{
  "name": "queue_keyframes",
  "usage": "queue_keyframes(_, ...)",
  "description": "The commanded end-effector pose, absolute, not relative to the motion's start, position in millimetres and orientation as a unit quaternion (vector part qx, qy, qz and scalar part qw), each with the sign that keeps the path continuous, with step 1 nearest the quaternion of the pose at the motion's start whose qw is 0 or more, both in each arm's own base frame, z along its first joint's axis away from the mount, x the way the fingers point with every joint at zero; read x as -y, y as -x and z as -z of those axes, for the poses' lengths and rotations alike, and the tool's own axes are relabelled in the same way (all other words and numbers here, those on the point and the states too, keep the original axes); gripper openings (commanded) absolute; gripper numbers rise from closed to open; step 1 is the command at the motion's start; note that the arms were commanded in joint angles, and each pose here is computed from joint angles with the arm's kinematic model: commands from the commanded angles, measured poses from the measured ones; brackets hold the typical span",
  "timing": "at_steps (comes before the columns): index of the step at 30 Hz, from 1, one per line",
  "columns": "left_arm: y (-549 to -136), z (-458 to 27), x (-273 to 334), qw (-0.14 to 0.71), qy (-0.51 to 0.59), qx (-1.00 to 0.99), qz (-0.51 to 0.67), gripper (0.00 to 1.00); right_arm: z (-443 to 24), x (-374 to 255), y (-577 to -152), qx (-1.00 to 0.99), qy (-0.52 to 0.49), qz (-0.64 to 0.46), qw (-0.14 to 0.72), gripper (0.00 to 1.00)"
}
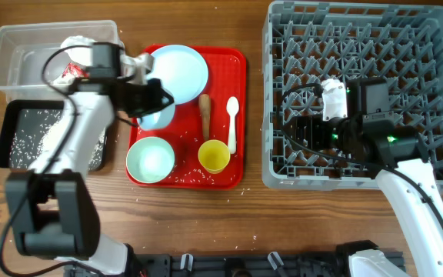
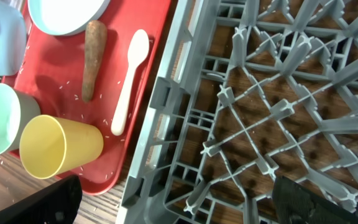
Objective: Sort waste into correct bins and load items into the dishwasher rack
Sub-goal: 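Grasp the yellow cup with the left gripper and lift it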
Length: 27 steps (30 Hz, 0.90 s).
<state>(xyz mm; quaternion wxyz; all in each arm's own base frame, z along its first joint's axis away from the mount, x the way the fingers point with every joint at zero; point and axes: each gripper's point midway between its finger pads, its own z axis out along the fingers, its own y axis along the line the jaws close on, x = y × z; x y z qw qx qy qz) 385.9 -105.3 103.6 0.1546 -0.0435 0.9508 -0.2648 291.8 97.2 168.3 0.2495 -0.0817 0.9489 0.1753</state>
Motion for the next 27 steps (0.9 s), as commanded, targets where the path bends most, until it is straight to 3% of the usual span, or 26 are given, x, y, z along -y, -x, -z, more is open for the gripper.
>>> queue_keyframes(1,-391.3,-84.0,83.0,0.198,0.037,-0.979,0.036,0.04,-174.7,-101.4,-294.8,-0.946,0.081,-0.183,0.255,1.00)
queue_keyframes(7,-378.4,-49.1,96.3,0.150,0.010,-0.989,0.003,0.04,-174.3,-100.7,-294.6,-0.946,0.082,-0.181,0.255,1.00)
queue_keyframes(9,-373.2,-46.5,95.5,0.138,0.009,-0.990,0.002,0.15,-174.3,-100.7,-294.6,-0.946,0.082,-0.181,0.255,1.00)
queue_keyframes(11,-373.0,-46.6,98.3,0.137,0.008,-0.990,0.010,0.40,-174.3,-100.5,-294.9,-0.946,0.081,-0.180,0.255,1.00)
queue_keyframes(13,-373.0,-53.3,103.7,0.139,0.001,-0.990,0.025,0.48,-174.4,-100.3,-295.1,-0.946,0.081,-0.179,0.256,1.00)
queue_keyframes(19,-340.3,-123.9,164.4,0.122,-0.108,-0.966,0.203,0.55,-174.2,-100.2,-294.9,-0.947,0.081,-0.179,0.255,1.00)
queue_keyframes(22,-310.1,-109.7,171.7,0.070,-0.138,-0.969,0.190,0.59,-174.2,-100.2,-294.9,-0.947,0.081,-0.179,0.255,1.00)
queue_keyframes(27,-281.1,-75.6,186.2,0.038,-0.177,-0.970,0.164,0.57,-174.1,-100.2,-294.7,-0.947,0.080,-0.180,0.254,1.00)
